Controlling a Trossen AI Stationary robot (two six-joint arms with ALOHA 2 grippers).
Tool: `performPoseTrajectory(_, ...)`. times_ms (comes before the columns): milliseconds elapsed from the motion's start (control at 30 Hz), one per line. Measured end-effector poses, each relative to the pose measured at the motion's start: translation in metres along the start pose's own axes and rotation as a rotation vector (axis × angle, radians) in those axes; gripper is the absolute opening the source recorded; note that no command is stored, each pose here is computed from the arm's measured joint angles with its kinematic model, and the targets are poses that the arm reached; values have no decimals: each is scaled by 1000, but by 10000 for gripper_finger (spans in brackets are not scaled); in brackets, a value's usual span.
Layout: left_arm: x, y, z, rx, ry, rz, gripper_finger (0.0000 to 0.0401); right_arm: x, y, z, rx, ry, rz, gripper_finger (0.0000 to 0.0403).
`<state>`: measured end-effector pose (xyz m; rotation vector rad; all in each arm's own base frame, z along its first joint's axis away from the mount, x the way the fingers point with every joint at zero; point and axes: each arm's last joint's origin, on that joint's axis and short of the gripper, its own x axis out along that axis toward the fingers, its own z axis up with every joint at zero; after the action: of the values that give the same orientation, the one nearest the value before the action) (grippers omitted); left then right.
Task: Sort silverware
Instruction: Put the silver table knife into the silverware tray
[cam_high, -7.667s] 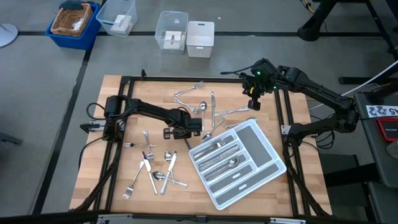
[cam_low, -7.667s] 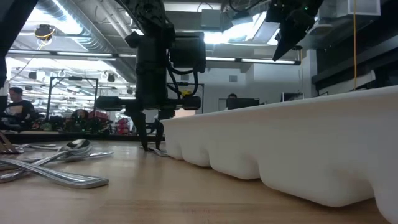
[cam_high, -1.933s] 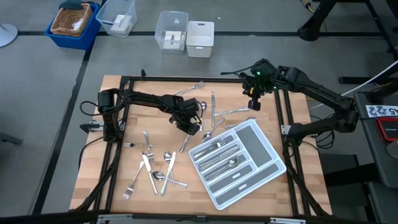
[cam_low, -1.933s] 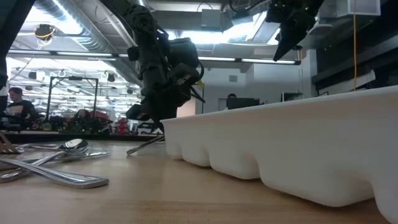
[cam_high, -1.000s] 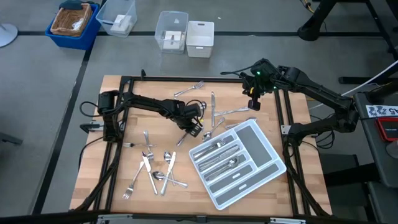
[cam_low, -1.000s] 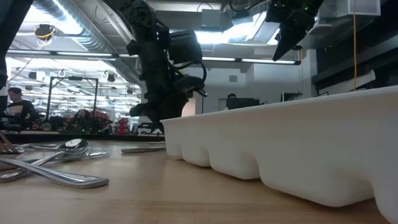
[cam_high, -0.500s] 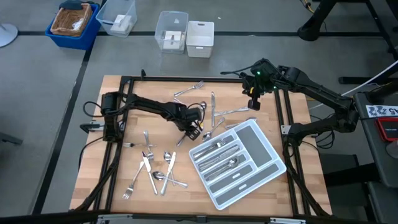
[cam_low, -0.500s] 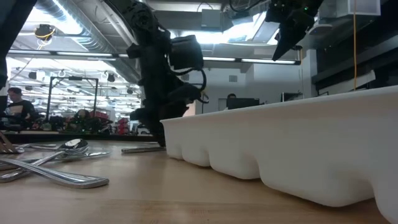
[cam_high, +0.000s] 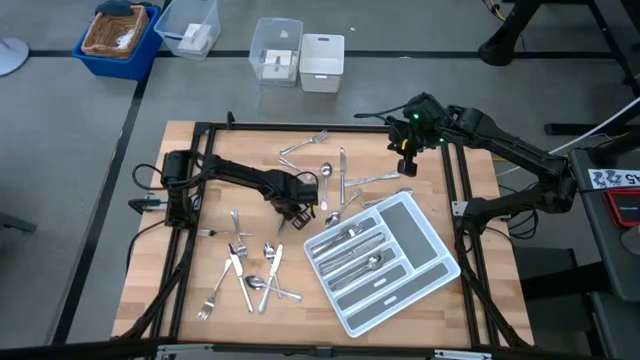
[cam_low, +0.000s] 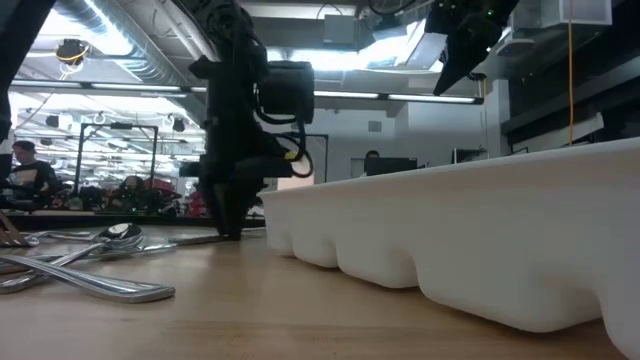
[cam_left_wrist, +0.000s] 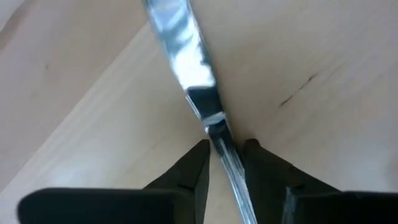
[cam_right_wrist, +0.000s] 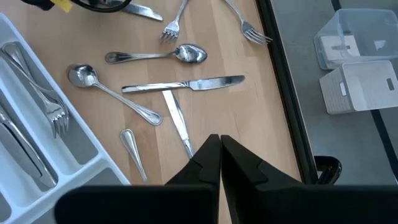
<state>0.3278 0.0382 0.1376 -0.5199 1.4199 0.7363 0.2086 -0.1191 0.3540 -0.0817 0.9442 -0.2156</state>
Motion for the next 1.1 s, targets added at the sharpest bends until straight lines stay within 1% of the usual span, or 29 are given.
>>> performPoseTrajectory(100,1,6,0,-11,35,14,69,0,0,0,0,1,0,14)
performPoseTrajectory(333,3,14,7,-49,71,-24,42,0,0,0,0,1,0,14)
performPoseTrajectory(500,3,16,9,-19,77,-45,24,0,0,0,1,4,1,14)
performPoseTrajectory(567,3,16,9,-1,76,-46,22,0,0,-1,1,7,3,14)
performPoseTrajectory(800,3,15,10,-1,69,-66,19,0,0,-1,1,9,4,14)
performPoseTrajectory(967,3,14,10,-31,74,-80,19,0,0,-1,1,9,4,14)
performPoseTrajectory(1100,2,13,10,-33,83,-99,18,0,0,-1,1,9,4,14)
